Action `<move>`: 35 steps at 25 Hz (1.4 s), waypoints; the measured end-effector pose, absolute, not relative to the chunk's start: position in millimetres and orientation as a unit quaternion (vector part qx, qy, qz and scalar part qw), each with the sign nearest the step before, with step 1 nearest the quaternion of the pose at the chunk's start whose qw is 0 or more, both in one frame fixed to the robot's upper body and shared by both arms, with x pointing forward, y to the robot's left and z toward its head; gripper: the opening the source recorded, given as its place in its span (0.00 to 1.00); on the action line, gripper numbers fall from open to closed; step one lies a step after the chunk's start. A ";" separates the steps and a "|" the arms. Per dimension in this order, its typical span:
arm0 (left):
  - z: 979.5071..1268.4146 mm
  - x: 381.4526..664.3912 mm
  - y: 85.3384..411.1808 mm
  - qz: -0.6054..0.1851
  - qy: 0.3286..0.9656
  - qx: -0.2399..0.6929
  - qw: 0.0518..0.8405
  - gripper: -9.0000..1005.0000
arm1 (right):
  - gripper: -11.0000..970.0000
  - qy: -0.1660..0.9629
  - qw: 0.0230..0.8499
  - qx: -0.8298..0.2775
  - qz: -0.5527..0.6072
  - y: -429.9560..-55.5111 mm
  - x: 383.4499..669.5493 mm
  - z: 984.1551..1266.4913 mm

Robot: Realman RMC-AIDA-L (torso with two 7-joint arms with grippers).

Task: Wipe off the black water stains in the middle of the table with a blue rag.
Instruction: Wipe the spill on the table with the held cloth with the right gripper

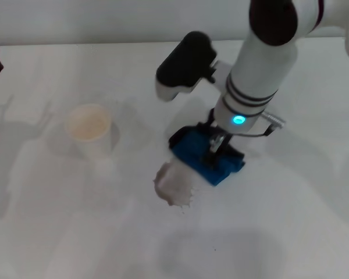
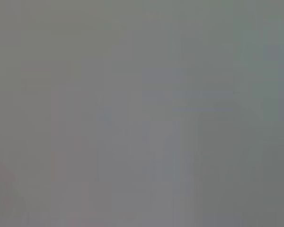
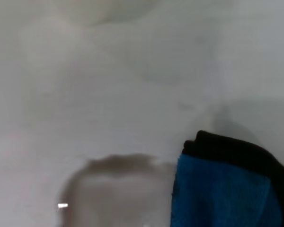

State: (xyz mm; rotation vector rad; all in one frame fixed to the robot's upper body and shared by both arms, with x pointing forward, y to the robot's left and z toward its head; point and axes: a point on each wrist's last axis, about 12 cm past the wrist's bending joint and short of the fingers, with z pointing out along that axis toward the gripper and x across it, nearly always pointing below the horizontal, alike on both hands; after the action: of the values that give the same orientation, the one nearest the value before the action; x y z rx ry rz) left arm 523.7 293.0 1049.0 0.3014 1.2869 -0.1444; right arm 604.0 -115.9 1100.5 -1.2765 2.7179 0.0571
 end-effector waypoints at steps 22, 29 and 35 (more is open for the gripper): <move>1046.5 520.7 286.9 -0.061 0.596 0.143 0.788 0.88 | 0.09 0.844 0.053 -0.531 0.044 -63.3 557.1 1103.2; 1043.3 515.4 293.9 -0.050 0.602 0.135 0.785 0.88 | 0.09 0.869 0.089 -0.486 0.022 -87.8 597.2 1104.7; 1029.7 488.4 318.3 -0.024 0.626 0.089 0.774 0.88 | 0.09 0.887 0.104 -0.451 -0.003 -110.0 617.3 1109.4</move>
State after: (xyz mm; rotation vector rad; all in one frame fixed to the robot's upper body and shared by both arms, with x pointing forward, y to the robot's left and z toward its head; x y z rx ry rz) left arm 488.4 318.3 1029.7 0.1932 1.3558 -0.0530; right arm 617.3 -110.0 1109.4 -1.3286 2.6142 -0.0091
